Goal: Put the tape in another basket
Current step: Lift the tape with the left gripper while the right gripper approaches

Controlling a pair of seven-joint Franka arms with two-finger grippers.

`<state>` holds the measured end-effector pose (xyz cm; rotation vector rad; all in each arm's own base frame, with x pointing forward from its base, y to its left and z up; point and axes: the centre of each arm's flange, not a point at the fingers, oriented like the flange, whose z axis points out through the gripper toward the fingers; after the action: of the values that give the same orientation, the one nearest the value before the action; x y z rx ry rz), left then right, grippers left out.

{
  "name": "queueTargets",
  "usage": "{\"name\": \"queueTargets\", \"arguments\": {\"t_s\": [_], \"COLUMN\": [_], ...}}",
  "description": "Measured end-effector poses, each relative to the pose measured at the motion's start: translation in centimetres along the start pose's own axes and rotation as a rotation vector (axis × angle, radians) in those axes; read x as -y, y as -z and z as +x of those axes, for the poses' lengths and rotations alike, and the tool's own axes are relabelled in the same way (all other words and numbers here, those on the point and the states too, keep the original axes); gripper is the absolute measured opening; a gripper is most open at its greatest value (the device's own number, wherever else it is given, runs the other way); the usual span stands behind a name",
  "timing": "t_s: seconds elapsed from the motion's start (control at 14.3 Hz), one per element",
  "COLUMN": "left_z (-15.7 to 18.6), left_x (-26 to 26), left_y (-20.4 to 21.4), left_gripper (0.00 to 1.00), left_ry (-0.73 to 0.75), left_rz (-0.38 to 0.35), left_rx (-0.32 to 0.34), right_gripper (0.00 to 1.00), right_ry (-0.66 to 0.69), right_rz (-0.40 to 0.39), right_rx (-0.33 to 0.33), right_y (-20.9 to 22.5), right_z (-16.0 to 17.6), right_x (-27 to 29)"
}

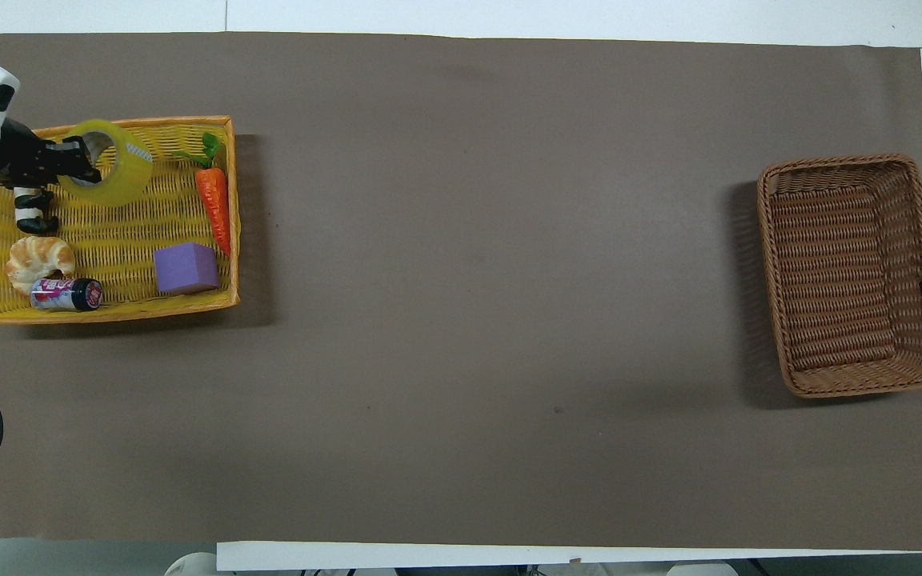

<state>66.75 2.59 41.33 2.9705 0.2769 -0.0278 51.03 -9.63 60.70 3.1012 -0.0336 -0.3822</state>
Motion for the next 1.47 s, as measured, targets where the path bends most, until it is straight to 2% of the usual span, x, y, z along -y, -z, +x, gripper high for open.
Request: {"name": "queueTargets", "arguments": {"t_s": [0.14, 0.21, 0.35, 0.49, 0.63, 0.77, 0.98, 1.05, 1.19, 1.33, 1.47], "left_z": [-2.6, -4.3, -8.1, -12.9, -17.8, -20.9, -20.4, -19.8, -19.0, -18.9, -19.0], "left_x": [-5.7, -9.5, -18.4, -27.0, -33.3, -36.7, -36.5, -36.0, -35.2, -35.0, -35.1], "left_y": [4.1, 5.1, 4.4, 2.7, 1.7, 1.3, 1.5, 1.6, 1.7, 1.8, 1.8], "left_gripper": [0.22, 0.22, 0.22, 0.22, 0.22, 0.22, 0.22, 0.22, 0.22, 0.22, 0.22], "left_ry": [0.023, 0.044, 0.041, 0.009, -0.058, -0.092, -0.079, -0.067, -0.051, -0.048, -0.050], "left_rz": [-0.039, -0.086, -0.147, -0.134, -0.116, -0.112, -0.121, -0.120, -0.120, -0.120, -0.120], "left_rx": [0.020, 0.050, 0.110, 0.158, 0.188, 0.193, 0.172, 0.168, 0.162, 0.162, 0.162], "right_gripper": [1.00, 1.00, 1.00, 1.00, 1.00, 1.00, 1.00, 1.00, 1.00, 0.99, 1.00], "right_ry": [0.000, 0.000, 0.000, 0.000, 0.000, 0.000, 0.021, 0.050, 0.098, 0.112, 0.066], "right_rz": [0.000, 0.000, 0.000, 0.000, 0.000, 0.000, 0.017, 0.064, 0.238, 0.464, 0.703], "right_rx": [0.000, 0.000, 0.000, 0.000, 0.000, 0.003, -0.009, -0.043, -0.139, -0.194, -0.216], "right_y": [0.0, 0.0, 0.0, 0.0, 0.0, 0.0, 0.3, 0.5, 0.3, -1.6, -4.9], "right_z": [0.0, 0.0, 0.0, 0.0, 0.0, 0.0, -0.1, 0.3, 1.8, 3.7, 6.3], "right_x": [0.0, 0.0, 0.0, 0.0, 0.0, 0.0, 0.7, 1.9, 4.9, 8.3, 11.5]}}
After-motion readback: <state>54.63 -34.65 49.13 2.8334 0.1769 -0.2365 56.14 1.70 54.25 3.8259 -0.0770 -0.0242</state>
